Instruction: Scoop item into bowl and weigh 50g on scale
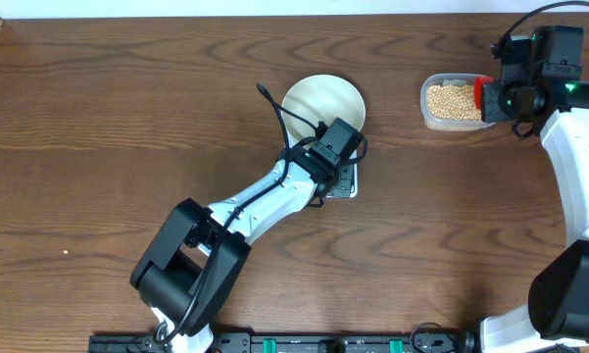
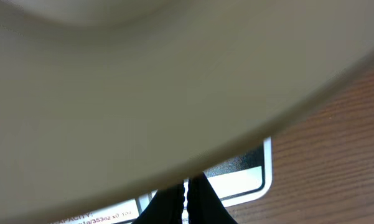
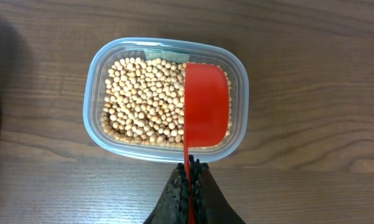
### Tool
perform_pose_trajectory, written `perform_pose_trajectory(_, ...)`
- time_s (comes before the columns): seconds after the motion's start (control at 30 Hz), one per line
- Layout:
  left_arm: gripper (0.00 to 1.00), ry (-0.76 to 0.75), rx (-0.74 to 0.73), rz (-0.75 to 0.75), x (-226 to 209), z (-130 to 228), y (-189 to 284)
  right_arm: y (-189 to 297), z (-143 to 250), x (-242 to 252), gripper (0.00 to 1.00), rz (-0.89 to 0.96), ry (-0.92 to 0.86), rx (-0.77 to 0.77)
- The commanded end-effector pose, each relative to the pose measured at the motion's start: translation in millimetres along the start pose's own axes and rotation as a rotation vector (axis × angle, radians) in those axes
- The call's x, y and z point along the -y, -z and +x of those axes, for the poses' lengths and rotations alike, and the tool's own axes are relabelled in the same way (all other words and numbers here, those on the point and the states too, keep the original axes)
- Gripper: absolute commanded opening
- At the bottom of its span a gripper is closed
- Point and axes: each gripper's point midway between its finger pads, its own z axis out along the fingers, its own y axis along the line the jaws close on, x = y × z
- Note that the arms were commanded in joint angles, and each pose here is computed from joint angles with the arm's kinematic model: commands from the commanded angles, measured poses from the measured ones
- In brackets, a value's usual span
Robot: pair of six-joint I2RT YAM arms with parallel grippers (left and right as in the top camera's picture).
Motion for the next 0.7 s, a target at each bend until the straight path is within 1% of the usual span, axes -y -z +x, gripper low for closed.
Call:
perform_pose_trajectory(0.0, 0.08, -0.03, -0.001, -0.031, -9.2, 2.2, -5.0, 2.2, -5.3, 1.6, 0.01, -0.005, -0.014, 0.013)
perform_pose_trajectory(0.3, 0.08, -0.005, -0.013, -0.049, -21.4, 0.8, -10.8, 2.2, -4.1, 2.5, 0.01, 0.001, -0.015, 0.007)
perform_pose_trajectory(0.67, 0.08, -0.006, -0.02, -0.052, -22.2, 2.8, -13.0, 2.2, -4.0, 3.2, 0.01, 0.005, -0.015, 0.007)
